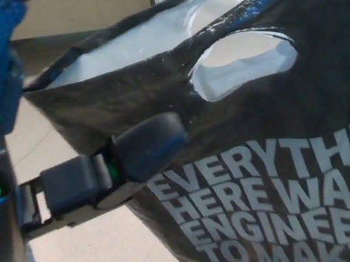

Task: A person is holding a plastic bag and the robot extends its left hand to grab the bag by hooking its thumb into the holes at the top and brings its hand down by its side. Then it extends its arm again to hand the plastic bag back to the person.

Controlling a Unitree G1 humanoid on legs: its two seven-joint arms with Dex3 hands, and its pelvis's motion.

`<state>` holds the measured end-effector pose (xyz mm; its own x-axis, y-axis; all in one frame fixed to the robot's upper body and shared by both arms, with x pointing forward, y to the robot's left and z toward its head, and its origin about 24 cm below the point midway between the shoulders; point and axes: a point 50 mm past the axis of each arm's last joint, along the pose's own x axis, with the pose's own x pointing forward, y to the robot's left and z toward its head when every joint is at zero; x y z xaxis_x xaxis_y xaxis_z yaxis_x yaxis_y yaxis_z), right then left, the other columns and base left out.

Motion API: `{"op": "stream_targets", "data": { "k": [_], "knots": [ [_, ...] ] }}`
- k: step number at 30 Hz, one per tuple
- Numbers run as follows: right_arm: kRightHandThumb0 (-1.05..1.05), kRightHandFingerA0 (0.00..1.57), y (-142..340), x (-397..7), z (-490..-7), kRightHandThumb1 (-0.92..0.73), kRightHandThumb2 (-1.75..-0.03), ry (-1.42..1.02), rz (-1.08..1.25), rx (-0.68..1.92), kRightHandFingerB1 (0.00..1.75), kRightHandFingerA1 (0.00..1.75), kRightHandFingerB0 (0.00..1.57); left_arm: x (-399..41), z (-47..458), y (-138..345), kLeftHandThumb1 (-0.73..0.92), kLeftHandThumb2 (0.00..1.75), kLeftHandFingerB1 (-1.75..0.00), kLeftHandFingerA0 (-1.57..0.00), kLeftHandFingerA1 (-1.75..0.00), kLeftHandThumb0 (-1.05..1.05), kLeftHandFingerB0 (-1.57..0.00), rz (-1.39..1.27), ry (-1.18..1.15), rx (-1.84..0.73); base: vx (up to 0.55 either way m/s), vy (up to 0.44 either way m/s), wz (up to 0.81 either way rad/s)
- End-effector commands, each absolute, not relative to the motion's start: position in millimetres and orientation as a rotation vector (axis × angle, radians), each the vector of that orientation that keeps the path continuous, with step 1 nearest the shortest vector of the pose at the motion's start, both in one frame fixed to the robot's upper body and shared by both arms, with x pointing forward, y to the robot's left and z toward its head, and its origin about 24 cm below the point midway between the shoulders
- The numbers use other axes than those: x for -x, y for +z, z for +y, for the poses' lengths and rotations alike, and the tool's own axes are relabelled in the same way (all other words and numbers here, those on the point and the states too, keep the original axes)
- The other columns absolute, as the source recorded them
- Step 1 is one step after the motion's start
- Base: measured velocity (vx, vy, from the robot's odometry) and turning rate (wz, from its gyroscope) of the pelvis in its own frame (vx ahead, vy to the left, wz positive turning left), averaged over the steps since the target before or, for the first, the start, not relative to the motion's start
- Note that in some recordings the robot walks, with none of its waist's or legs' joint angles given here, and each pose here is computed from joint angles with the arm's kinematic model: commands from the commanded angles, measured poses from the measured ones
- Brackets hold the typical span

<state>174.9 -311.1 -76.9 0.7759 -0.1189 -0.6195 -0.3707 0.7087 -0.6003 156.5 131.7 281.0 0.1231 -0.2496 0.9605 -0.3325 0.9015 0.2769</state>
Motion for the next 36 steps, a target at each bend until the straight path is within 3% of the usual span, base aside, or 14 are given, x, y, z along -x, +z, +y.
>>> {"op": "stream_targets", "data": {
  "k": [1,2,3,6,7,8,10,14,16,32,33,34,35,36],
  "knots": [
    [-0.43,0.65,-75.9,-172.6,-316.4,-0.61,-0.80,0.152,0.705,0.791,0.46,0.56,0.38,-166.7,125.6,286.7,0.35,0.91,-0.49,0.00,-0.46,-0.33,0.00,-1.408,0.038,-0.613,0.00,0.000,0.00],
    [-0.43,0.65,-76.1,-172.0,-316.2,-0.61,-0.80,0.152,0.705,0.790,0.46,0.56,0.38,-167.5,124.9,287.7,0.35,0.91,-0.49,0.00,-0.46,-0.33,0.00,-1.409,0.046,-0.640,0.00,0.000,0.00],
    [-0.42,0.63,-76.1,-171.5,-316.0,-0.61,-0.80,0.157,0.698,0.794,0.47,0.56,0.39,-170.7,120.3,289.0,0.44,0.73,-0.25,-0.09,-0.37,-0.64,-0.06,-1.375,0.042,-0.666,0.00,0.000,0.00],
    [-0.43,0.64,-75.9,-171.1,-316.3,-0.62,-0.81,0.167,0.697,0.804,0.47,0.57,0.39,-175.4,113.3,288.7,0.50,0.57,-0.22,-0.09,-0.28,-0.52,-0.09,-1.325,-0.004,-0.658,0.00,0.000,0.00],
    [-0.43,0.64,-75.5,-171.2,-316.4,-0.62,-0.80,0.165,0.697,0.804,0.47,0.57,0.39,-178.2,111.9,288.2,0.39,0.72,-0.23,-0.06,-0.32,-0.57,-0.06,-1.303,-0.012,-0.691,0.00,0.000,0.00],
    [-0.43,0.64,-75.0,-171.5,-316.5,-0.62,-0.80,0.165,0.696,0.803,0.47,0.57,0.39,-180.1,111.2,288.0,0.51,0.55,-0.25,-0.08,-0.28,-0.54,-0.06,-1.288,-0.013,-0.711,0.00,0.000,0.00],
    [-0.43,0.65,-75.0,-171.9,-316.7,-0.61,-0.80,0.166,0.695,0.806,0.47,0.57,0.39,-188.6,106.3,288.3,0.41,0.73,-0.20,-0.06,-0.31,-0.62,-0.08,-1.268,0.010,-0.779,0.00,0.000,0.00],
    [-0.43,0.65,-75.2,-171.6,-316.8,-0.62,-0.80,0.167,0.699,0.804,0.47,0.57,0.38,-200.4,98.4,288.7,0.50,0.57,-0.22,-0.07,-0.25,-0.59,-0.06,-1.230,0.008,-0.851,0.00,0.000,0.00],
    [-0.43,0.64,-74.5,-172.1,-317.1,-0.62,-0.80,0.164,0.696,0.803,0.47,0.57,0.39,-203.4,96.3,288.8,0.41,0.77,-0.21,-0.05,-0.25,-0.63,-0.05,-1.198,-0.018,-0.861,0.00,0.000,0.00],
    [-0.43,0.64,-73.2,-171.6,-317.0,-0.62,-0.80,0.164,0.688,0.806,0.47,0.57,0.39,-242.0,76.7,285.0,0.36,0.71,-0.31,-0.07,-0.41,-0.59,-0.06,-1.081,0.072,-0.985,0.00,0.000,0.00],
    [-0.43,0.63,-72.6,-172.0,-317.0,-0.62,-0.80,0.165,0.689,0.806,0.47,0.56,0.39,-244.1,76.7,286.1,0.49,0.55,-0.26,-0.14,-0.32,-0.52,-0.11,-1.085,0.089,-0.986,0.00,0.000,0.00],
    [-0.43,0.63,-72.3,-172.3,-316.5,-0.62,-0.81,0.166,0.687,0.802,0.47,0.56,0.39,-247.0,76.8,287.5,0.31,0.88,-0.48,-0.02,-0.49,-0.31,0.00,-1.098,0.120,-0.997,0.00,0.000,0.00],
    [-0.43,0.63,-72.7,-172.4,-316.4,-0.62,-0.80,0.162,0.687,0.800,0.47,0.56,0.39,-249.1,76.6,288.8,0.33,0.88,-0.47,-0.02,-0.49,-0.31,0.00,-1.109,0.142,-1.000,0.00,0.000,0.00],
    [-0.43,0.64,-72.4,-172.2,-316.6,-0.62,-0.80,0.163,0.688,0.799,0.47,0.57,0.39,-250.6,76.3,289.6,0.43,0.67,-0.35,-0.18,-0.41,-0.54,-0.13,-1.124,0.162,-0.994,0.00,0.000,0.00]
  ]
}}
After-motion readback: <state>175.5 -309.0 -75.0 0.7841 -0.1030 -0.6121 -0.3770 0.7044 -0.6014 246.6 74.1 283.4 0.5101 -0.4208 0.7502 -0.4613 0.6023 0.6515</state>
